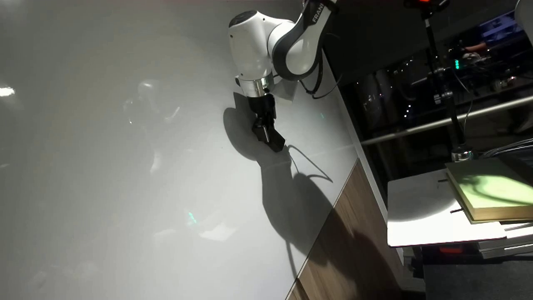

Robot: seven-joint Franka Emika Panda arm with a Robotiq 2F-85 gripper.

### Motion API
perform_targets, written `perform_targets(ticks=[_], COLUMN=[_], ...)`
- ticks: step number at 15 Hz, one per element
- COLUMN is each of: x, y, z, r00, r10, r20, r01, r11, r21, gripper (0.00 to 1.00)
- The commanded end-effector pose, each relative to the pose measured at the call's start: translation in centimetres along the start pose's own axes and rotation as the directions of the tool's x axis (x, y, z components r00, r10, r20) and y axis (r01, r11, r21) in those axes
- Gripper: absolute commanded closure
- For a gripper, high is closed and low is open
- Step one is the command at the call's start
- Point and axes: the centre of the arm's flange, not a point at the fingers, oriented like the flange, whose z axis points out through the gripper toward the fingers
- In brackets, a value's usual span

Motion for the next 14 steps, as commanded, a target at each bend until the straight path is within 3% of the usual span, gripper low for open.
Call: perform_targets(ticks=[1, 6, 14], x=[3.7, 2.8, 1.4], y=[-2.3, -2.2, 3.7], z=[-1.9, -4.0, -4.9], r00=[0.991, 0.976, 0.97], r10=[-0.108, -0.199, -0.216], r20=[-0.073, -0.084, -0.114], r01=[0.105, 0.191, 0.199], r11=[0.994, 0.977, 0.97], r21=[-0.041, -0.095, -0.141], gripper=[0.66, 0.66, 0.66])
